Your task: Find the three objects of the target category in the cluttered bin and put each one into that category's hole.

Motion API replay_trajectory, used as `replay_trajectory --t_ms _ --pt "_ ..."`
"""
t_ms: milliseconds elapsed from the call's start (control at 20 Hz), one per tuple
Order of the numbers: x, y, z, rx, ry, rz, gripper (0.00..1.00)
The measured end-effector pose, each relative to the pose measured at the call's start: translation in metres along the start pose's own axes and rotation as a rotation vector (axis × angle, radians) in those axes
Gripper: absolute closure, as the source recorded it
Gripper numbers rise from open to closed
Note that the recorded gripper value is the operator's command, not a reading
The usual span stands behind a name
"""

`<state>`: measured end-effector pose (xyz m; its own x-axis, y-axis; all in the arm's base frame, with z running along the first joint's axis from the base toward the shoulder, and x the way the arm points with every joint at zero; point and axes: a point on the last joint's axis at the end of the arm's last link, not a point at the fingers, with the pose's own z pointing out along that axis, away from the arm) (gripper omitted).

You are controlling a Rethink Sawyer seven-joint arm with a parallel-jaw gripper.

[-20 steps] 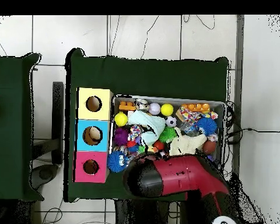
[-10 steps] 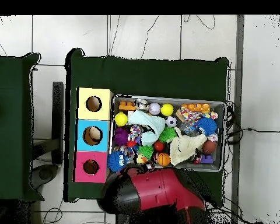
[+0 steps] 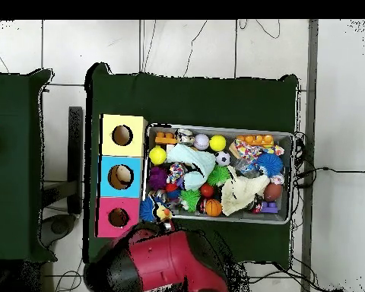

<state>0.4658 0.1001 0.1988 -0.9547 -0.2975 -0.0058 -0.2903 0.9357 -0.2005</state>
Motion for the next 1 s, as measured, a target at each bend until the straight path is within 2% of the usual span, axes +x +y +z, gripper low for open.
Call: replay_trajectory --t_ms 350,450,700,1000 --pt "0.0 0.052 -0.015 0.017 -0.02 0.027 1.0" --pt "0.001 0.059 -0.015 0.019 -0.018 0.033 1.0" --pt "0.011 0.08 -0.005 0.025 0.015 0.064 1.0" --pt "0.025 0.092 0.018 0.047 0.078 0.113 1.0"
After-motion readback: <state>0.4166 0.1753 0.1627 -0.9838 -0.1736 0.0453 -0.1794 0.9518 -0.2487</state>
